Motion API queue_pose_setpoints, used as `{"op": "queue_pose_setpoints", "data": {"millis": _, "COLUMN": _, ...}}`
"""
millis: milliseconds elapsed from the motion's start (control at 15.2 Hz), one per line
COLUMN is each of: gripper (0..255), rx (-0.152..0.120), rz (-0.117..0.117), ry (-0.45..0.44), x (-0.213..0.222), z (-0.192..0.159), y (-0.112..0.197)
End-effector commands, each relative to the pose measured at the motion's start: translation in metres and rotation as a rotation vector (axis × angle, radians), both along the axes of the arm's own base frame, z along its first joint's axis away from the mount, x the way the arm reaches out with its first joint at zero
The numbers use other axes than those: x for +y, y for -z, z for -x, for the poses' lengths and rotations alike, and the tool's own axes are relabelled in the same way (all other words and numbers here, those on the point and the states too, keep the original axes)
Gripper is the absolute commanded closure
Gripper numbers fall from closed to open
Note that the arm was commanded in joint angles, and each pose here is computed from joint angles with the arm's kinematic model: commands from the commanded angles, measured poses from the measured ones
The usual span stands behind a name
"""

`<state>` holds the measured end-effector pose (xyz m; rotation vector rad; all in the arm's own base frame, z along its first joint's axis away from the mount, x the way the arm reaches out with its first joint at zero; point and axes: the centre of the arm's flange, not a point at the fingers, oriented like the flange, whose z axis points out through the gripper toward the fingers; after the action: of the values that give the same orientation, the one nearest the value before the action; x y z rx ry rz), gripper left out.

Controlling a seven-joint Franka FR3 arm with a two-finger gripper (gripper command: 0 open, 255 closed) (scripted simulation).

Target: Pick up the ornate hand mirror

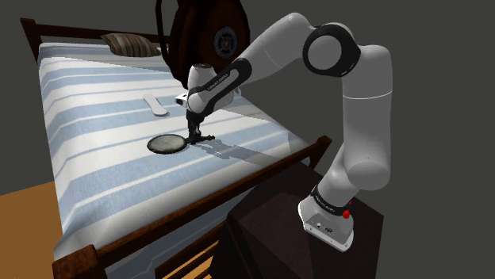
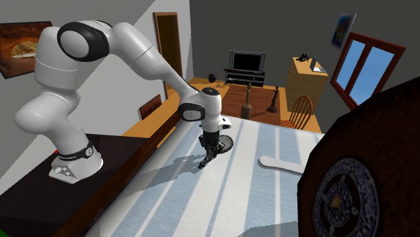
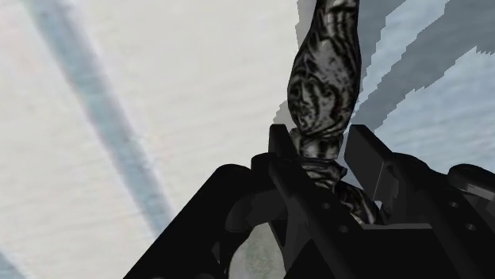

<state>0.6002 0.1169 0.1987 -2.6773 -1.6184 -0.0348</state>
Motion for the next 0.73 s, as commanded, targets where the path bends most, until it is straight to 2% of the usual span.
{"op": "queue_pose_setpoints", "data": {"millis": 0, "gripper": 255, "rx": 0.000, "rz": 0.000, "ry": 0.000, "x": 0.000, "z": 0.000, "y": 0.000}}
{"op": "queue_pose_setpoints", "data": {"millis": 396, "gripper": 255, "rx": 0.000, "rz": 0.000, "ry": 0.000, "x": 0.000, "z": 0.000, "y": 0.000}}
{"op": "queue_pose_setpoints", "data": {"millis": 660, "gripper": 255, "rx": 0.000, "rz": 0.000, "ry": 0.000, "x": 0.000, "z": 0.000, "y": -0.021}}
